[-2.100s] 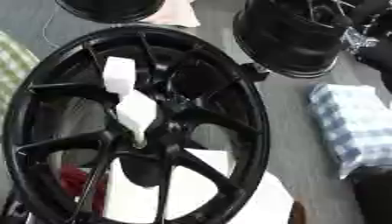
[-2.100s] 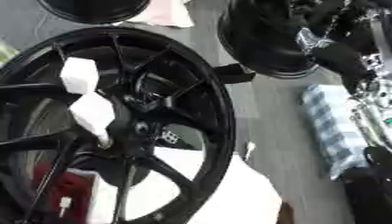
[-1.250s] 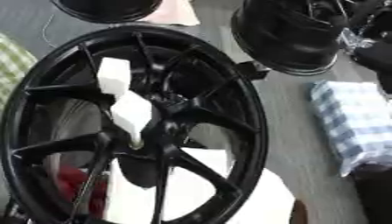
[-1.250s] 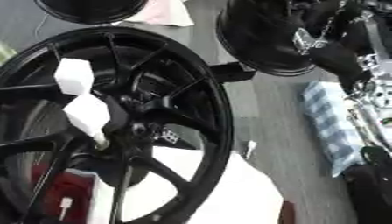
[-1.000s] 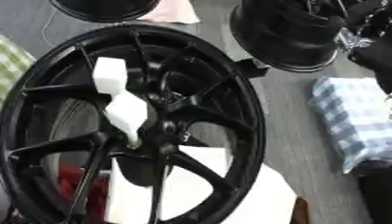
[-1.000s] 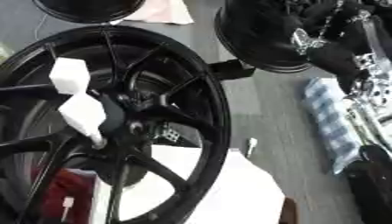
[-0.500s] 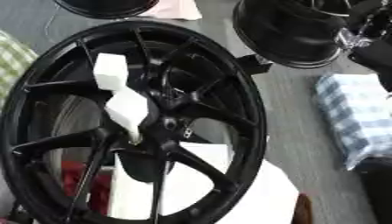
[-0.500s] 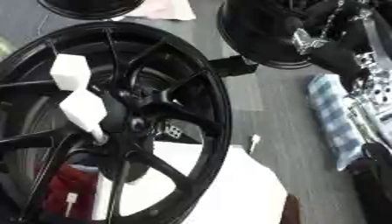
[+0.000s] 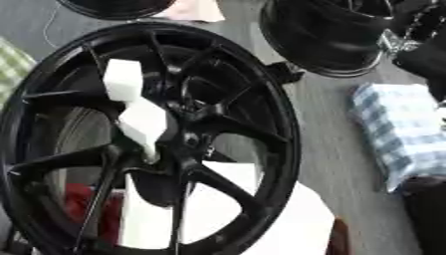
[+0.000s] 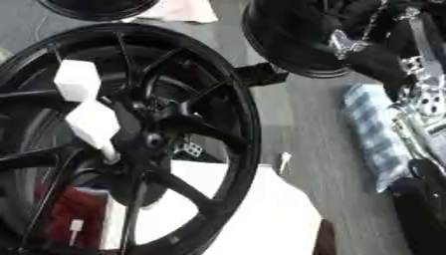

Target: Pull the pin out of the wheel hub.

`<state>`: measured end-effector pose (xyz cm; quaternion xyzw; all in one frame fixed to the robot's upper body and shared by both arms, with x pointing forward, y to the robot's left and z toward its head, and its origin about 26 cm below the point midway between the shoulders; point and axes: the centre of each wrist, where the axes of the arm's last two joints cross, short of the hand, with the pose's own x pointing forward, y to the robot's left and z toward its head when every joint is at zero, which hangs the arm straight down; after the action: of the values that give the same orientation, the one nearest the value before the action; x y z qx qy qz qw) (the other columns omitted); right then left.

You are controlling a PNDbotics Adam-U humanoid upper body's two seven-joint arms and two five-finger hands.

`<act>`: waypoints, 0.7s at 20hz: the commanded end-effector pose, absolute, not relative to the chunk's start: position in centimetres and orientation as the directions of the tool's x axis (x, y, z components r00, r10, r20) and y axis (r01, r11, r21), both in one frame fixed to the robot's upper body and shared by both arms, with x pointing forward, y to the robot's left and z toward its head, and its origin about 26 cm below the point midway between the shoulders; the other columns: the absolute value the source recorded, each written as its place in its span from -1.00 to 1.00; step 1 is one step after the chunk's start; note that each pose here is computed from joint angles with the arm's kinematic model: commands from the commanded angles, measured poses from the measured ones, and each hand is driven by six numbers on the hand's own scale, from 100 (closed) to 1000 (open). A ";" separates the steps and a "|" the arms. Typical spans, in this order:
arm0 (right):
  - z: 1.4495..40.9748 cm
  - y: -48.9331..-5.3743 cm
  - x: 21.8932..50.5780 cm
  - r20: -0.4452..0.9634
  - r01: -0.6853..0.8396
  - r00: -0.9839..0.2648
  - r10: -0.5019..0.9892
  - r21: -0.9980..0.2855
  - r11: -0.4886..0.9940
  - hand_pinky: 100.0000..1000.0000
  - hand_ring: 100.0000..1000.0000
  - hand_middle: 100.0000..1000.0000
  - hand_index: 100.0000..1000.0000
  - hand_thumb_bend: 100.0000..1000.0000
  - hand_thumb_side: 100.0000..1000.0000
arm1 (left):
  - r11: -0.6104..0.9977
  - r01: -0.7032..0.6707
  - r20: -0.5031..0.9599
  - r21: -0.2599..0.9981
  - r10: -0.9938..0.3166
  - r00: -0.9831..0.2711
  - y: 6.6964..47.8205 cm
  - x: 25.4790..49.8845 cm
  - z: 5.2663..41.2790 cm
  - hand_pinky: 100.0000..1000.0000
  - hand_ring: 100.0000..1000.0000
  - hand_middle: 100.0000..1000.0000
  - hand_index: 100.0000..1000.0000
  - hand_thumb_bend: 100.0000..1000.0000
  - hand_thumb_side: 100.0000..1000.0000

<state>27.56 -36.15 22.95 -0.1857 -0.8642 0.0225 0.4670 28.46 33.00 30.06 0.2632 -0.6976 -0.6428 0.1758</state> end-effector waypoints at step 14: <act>24.5 -36.0 27.4 0.767 0.285 -0.524 0.370 -0.252 0.925 0.17 0.06 -0.22 -0.01 -0.38 -1.00 | -0.344 -0.184 -0.339 0.921 -0.469 -0.815 29.9 27.4 36.9 0.67 0.49 0.36 0.64 -0.95 0.26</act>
<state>27.68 -35.95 23.10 -0.1805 -0.8651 0.0304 0.4670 27.79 30.06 36.19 0.2866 -0.5721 -0.7625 0.0961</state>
